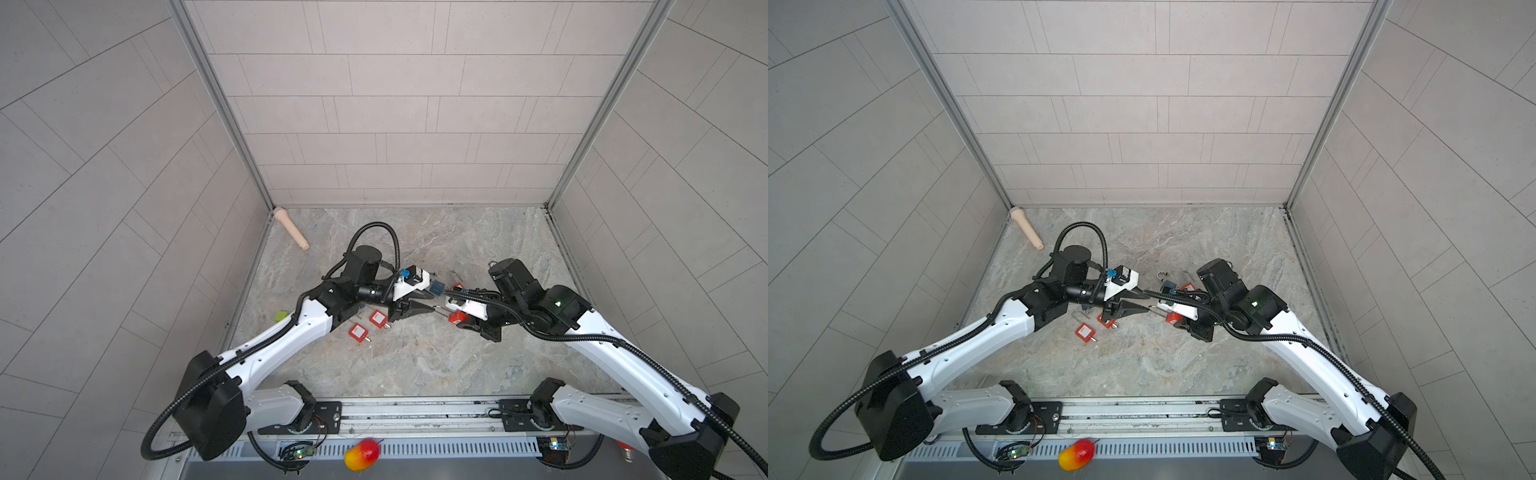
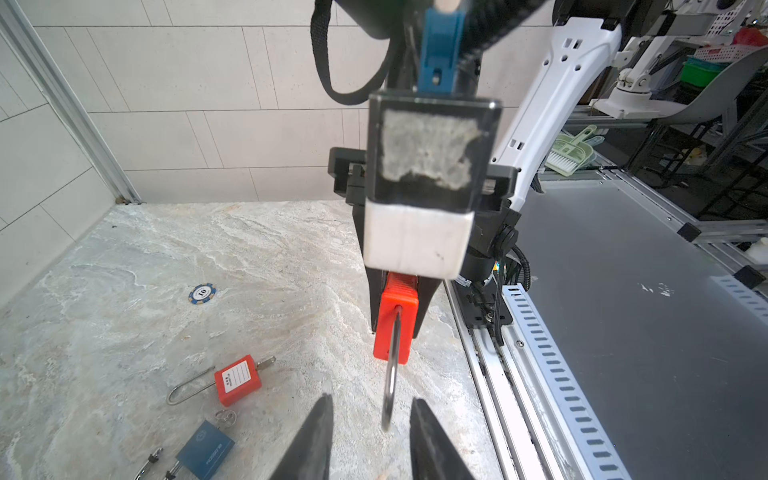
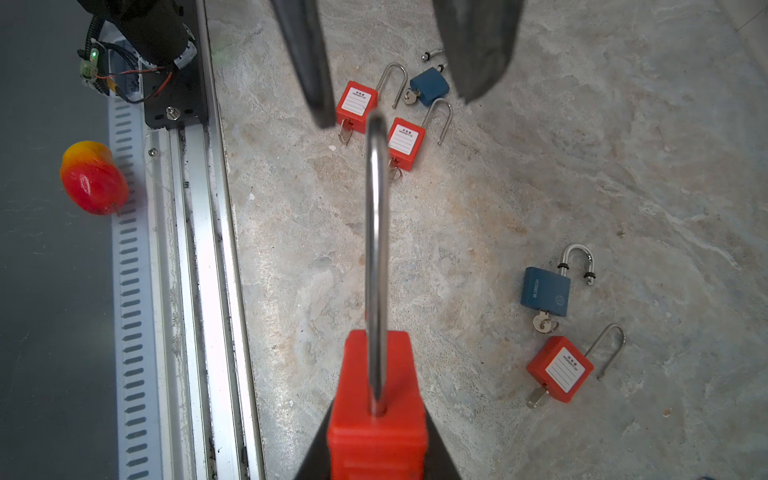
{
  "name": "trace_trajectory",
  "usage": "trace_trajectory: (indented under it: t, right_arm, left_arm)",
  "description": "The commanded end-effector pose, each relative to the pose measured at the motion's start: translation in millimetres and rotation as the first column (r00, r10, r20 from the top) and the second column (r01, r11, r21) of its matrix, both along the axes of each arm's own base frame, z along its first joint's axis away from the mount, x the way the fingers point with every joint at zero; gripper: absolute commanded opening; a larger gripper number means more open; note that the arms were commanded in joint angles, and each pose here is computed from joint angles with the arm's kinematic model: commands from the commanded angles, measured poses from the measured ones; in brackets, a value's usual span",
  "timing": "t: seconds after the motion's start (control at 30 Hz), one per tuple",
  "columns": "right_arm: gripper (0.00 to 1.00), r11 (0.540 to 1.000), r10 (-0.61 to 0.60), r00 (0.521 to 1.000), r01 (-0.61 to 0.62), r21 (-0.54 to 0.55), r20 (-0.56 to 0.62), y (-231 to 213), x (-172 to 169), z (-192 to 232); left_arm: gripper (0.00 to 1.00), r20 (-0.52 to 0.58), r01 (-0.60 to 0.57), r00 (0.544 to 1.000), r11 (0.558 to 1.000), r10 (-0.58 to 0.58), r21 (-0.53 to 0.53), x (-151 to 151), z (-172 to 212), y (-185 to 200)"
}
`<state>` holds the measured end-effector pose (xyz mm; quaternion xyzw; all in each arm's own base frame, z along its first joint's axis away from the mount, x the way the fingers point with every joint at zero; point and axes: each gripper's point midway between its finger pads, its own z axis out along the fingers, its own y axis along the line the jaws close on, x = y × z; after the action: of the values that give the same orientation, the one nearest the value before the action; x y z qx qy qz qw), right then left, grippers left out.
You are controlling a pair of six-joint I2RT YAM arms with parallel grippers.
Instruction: Lock with the key
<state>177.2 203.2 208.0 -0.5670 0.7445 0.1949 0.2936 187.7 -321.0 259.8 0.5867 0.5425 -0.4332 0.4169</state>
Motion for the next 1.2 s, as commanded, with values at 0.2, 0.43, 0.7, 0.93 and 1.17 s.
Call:
trace_trajectory:
  t: [0.2,0.43,0.7,0.93,1.17]
  right_arm:
    - [0.08,0.999,0.024,1.0,-0.025,0.048,0.01,7,-1,16]
    - [0.06,0.997,0.033,0.999,-0.033,0.063,0.003,11,-1,18]
    - [0.05,0.997,0.041,0.999,-0.042,0.071,0.004,14,1,18]
    - [0.01,0.994,0.053,0.99,-0.065,0.088,0.133,18,15,28]
    - [0.0,0.986,0.08,0.975,-0.108,0.125,0.208,27,21,39]
  left_arm:
    - [0.32,0.021,0.038,0.999,0.999,-0.038,-0.007,-8,3,-4]
    - [0.19,0.016,0.039,0.999,0.999,-0.039,-0.014,-9,1,-6]
    - [0.05,0.005,0.042,0.999,0.999,-0.042,-0.029,-8,4,-9]
    - [0.0,-0.029,0.052,0.998,0.998,-0.053,-0.035,-9,2,-13]
    - [0.0,-0.068,0.049,0.996,0.997,-0.052,-0.052,-8,-1,-17]
